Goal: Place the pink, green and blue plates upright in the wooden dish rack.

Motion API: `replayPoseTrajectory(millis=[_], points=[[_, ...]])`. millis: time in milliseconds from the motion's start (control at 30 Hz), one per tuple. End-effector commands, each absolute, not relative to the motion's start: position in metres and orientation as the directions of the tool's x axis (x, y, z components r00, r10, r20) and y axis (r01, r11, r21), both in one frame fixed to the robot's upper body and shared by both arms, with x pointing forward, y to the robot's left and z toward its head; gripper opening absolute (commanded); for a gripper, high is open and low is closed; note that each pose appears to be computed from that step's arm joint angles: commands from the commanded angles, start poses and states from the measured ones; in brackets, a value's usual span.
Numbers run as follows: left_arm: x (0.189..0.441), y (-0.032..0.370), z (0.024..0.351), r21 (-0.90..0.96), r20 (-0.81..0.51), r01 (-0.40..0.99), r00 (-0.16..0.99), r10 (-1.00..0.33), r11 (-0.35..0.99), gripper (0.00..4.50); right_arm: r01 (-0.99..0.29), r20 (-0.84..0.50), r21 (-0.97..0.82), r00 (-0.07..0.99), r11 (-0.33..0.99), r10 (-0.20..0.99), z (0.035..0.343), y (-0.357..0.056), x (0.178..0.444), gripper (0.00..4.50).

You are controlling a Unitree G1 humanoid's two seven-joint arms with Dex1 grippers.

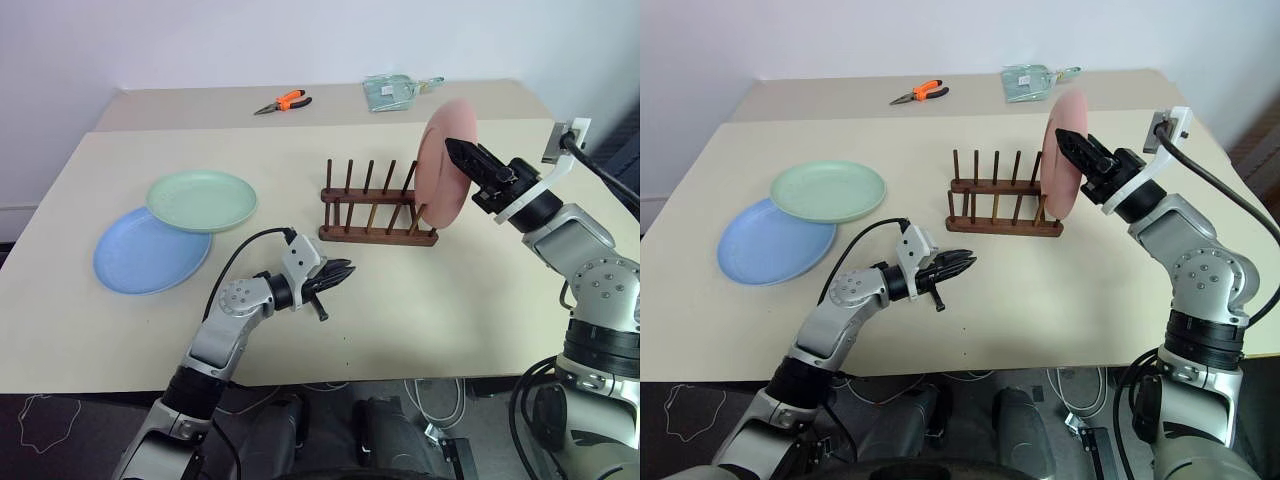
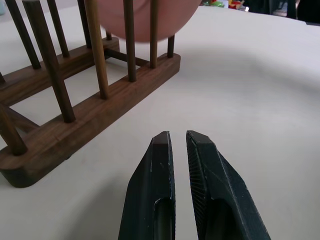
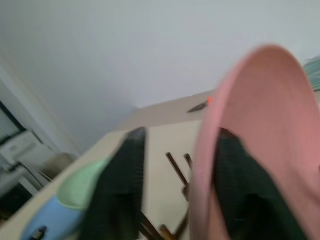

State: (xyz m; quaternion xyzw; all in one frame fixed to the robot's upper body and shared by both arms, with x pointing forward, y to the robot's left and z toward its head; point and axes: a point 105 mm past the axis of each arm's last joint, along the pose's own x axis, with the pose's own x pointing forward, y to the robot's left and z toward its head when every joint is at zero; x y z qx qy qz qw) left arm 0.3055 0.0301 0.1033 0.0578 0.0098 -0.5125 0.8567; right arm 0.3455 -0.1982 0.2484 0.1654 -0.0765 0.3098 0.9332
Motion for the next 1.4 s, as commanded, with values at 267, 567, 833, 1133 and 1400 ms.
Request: replayPoseTrajectory(millis=[267, 567, 833, 1133, 1400], points=[[0.324, 0.052, 0.136, 0.055, 0.052, 0.783, 0.618, -0.785, 0.62, 4.42, -0.295, 0.25, -0.403, 0.875, 0.867, 0.414, 0.288, -0.239, 0.354, 2.98], [0.376, 0.184, 0.204, 0.105, 0.242, 0.029, 0.969, -0.054, 0.994, 4.5, -0.491, 0.071, -0.737, 0.628, 0.464, 0.775, 0.281, -0.12, 0.319, 4.41], [0.363, 0.258, 0.221, -0.143, 0.148, -0.343, 0.92, 0.363, 0.928, 4.5, -0.624, -0.039, -0.716, 0.482, 0.312, 0.876, 0.236, -0.064, 0.303, 4.41], [0.356, 0.264, 0.176, -0.459, -0.192, -0.372, 0.928, 0.318, 0.807, 4.5, -0.683, -0.078, -0.678, 0.437, 0.274, 0.896, 0.213, -0.051, 0.303, 4.41], [0.363, 0.263, 0.167, -0.619, -0.258, -0.378, 0.926, 0.276, 0.689, 1.61, -0.666, -0.08, -0.683, 0.477, 0.3, 0.875, 0.208, -0.055, 0.304, 4.5]])
